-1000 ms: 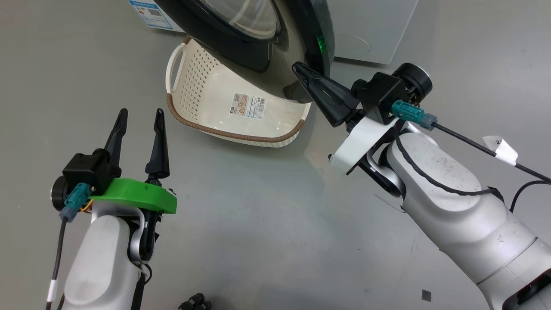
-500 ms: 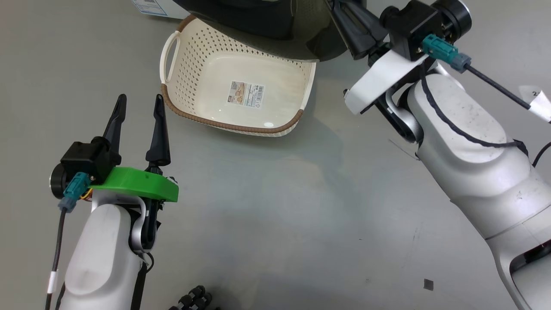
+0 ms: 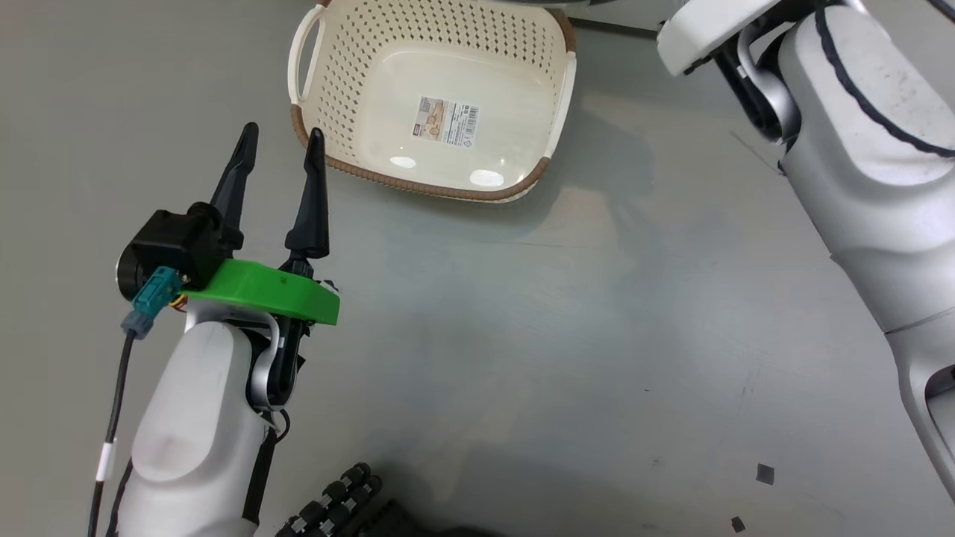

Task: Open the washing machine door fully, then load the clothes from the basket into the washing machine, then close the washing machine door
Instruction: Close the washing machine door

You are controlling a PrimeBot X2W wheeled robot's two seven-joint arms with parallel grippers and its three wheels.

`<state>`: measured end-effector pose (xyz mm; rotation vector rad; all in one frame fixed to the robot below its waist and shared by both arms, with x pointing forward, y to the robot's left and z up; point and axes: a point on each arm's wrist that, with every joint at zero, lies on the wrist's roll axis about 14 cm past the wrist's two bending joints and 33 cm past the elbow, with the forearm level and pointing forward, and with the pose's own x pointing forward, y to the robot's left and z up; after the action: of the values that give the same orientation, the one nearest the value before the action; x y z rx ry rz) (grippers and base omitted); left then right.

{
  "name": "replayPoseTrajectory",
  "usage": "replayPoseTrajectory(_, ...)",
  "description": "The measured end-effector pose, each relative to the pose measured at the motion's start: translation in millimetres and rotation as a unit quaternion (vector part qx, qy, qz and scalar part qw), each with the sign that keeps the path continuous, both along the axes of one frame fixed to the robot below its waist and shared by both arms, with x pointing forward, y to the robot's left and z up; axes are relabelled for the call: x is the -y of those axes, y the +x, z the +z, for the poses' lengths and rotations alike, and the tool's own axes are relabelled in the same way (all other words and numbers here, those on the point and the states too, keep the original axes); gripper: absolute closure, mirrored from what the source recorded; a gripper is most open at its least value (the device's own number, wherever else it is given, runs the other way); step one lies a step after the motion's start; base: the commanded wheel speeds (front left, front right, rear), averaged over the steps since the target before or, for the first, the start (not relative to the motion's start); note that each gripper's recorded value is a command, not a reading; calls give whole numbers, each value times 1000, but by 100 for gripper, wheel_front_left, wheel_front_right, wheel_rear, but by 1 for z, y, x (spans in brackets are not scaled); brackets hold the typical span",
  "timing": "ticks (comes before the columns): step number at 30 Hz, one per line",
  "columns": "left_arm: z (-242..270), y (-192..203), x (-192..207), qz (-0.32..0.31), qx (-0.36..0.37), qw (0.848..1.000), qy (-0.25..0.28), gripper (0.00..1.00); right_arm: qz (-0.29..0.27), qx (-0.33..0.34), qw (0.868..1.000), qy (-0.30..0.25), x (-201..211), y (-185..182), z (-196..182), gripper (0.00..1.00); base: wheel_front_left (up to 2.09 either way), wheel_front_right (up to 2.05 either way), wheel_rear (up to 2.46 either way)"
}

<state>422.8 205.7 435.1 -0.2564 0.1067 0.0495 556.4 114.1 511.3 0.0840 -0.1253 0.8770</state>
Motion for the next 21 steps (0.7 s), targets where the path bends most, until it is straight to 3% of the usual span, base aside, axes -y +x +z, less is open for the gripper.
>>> replayPoseTrajectory(16, -12, 4, -6, 13, -17, 1000, -14, 0, -9, 3, 1000, -6, -15, 49, -15, 100, 0, 0, 0)
replayPoseTrajectory(21, -17, 3, -12, 22, -24, 999, -12, 0, -40, -9, 999, 7, -13, 68, -19, 100, 0, 0, 0)
